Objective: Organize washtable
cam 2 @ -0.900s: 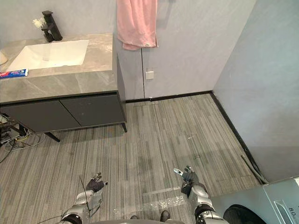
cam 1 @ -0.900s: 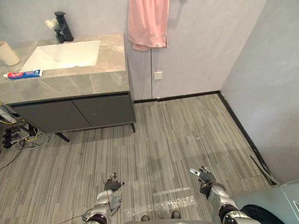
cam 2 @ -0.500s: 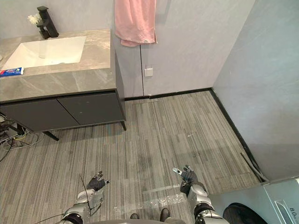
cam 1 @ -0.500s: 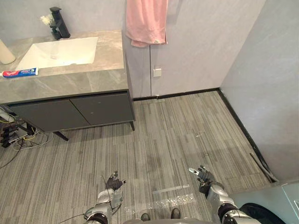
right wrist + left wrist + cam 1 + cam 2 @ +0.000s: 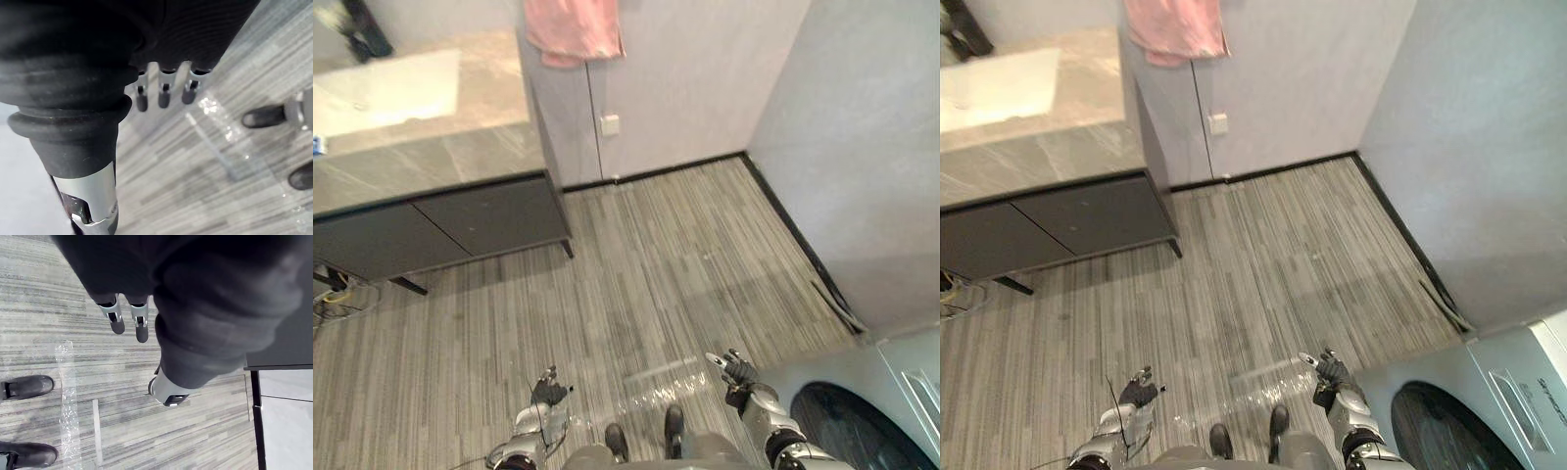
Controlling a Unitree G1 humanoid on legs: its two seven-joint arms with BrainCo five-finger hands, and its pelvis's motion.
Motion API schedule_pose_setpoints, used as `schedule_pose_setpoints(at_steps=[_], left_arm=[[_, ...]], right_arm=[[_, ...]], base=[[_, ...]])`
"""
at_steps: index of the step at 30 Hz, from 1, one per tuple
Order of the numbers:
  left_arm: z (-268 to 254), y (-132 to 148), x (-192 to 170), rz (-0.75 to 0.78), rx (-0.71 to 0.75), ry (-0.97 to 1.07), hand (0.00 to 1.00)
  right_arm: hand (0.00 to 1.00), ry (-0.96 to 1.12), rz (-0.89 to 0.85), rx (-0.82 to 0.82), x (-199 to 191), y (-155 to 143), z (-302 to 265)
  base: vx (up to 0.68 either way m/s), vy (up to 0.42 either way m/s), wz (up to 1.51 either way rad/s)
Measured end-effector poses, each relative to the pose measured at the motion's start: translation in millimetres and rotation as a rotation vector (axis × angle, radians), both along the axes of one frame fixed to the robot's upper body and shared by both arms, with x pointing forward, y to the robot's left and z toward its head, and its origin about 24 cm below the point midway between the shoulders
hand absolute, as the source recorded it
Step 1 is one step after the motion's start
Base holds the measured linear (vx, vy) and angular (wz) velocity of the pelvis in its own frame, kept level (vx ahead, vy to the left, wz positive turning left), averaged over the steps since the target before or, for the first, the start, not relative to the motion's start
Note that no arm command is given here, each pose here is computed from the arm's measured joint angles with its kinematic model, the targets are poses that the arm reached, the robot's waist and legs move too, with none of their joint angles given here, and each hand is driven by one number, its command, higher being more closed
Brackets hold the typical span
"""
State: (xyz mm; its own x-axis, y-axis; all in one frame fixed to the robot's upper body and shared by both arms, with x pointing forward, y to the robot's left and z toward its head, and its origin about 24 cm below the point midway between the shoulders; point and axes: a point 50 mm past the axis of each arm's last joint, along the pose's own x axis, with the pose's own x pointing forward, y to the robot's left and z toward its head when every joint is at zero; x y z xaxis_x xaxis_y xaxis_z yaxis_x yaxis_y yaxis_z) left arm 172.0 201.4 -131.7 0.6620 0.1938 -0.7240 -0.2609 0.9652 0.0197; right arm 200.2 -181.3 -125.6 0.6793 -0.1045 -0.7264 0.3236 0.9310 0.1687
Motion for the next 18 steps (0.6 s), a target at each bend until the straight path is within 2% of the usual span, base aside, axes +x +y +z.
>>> schedule_pose_setpoints(at_steps=[6, 10, 13, 16, 18], left_arm=[[8, 3, 13, 0.042, 0.004, -0.052, 0.0], [10, 10, 16, 0.053, 0.016, -0.06, 0.0], [4, -5, 9, 0.088, -0.047, -0.043, 0.0], [-4, -17, -5, 0.133, -0.106, -0.015, 0.0], [-8, -44, -10, 0.139, -0.195, -0.006, 0.0]], right_arm=[[0.0, -0.05, 0.007, -0.001, 14, 5, 9], [0.0, -0.012, 0.035, -0.021, 0, 3, 2], [0.0, -0.031, 0.083, -0.055, 9, 1, 7], [0.0, -0.035, 0.169, 0.012, 5, 43, 3], [0.0, -0.051, 0.226, -0.018, 10, 38, 6]], base=[[0.09, -0.163, -0.21], [0.39, -0.439, 0.3], [0.6, -0.558, 0.14], [0.46, -0.381, -0.52], [0.44, -0.123, -0.88]])
